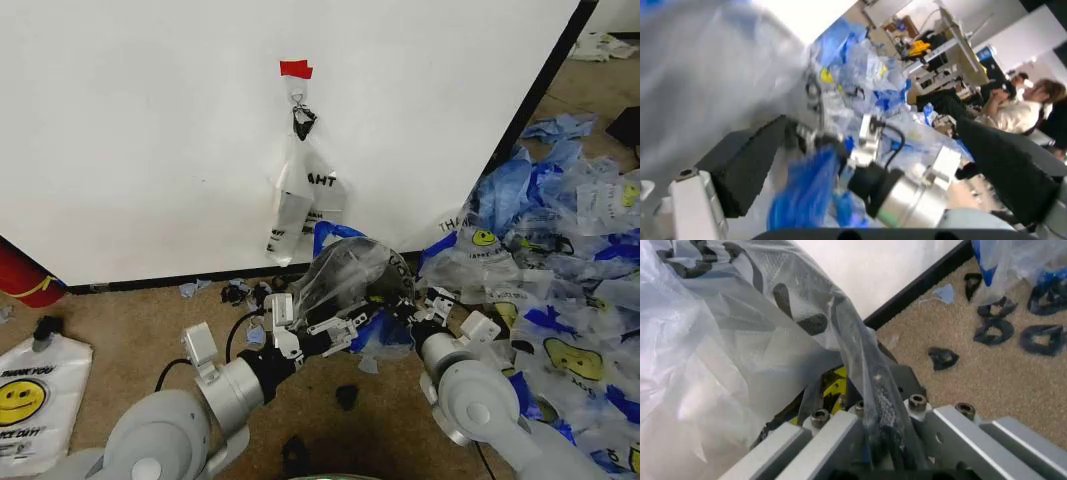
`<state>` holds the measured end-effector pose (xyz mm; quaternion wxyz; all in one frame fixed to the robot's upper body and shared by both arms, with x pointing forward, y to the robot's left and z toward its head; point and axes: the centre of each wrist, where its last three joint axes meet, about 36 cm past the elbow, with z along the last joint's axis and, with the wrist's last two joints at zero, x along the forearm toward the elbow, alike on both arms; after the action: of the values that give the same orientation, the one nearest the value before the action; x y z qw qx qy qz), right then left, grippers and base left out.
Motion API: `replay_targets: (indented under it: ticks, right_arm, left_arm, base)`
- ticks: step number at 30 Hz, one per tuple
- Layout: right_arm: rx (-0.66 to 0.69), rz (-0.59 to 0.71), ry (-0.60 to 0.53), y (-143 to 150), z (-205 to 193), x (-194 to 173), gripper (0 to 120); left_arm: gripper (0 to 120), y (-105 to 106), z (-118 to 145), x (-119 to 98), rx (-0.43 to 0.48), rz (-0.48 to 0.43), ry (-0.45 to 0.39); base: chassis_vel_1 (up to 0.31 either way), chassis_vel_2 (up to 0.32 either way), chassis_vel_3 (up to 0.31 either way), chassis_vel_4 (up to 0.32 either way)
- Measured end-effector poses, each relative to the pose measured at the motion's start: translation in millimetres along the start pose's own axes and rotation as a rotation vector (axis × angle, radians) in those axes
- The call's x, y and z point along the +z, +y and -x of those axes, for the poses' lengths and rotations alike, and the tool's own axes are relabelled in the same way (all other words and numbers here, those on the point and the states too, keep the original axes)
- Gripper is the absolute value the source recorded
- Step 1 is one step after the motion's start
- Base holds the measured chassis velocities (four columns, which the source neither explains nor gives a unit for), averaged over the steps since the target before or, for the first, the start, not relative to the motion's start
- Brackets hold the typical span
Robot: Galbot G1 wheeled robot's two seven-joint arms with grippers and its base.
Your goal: Pick up the garbage bag from the wall and place it over the trash bin.
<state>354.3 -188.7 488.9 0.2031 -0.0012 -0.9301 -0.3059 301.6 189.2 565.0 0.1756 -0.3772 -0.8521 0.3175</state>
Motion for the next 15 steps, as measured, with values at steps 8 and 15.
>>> replay_targets:
  ticks: [8, 15]
  right_arm:
    - [-0.100, -0.112, -0.057, -10, 4, 1, 0]
    - [-0.117, -0.167, -0.093, -20, 3, -9, 0]
  left_arm:
    - [100, 14, 16, -27, 0.183, 0.306, 0.091]
    - [100, 14, 53, -46, 0.244, 0.477, 0.221]
  base:
    - [0.000, 0.000, 0.000, 0.000]
    - [0.000, 0.000, 0.000, 0.000]
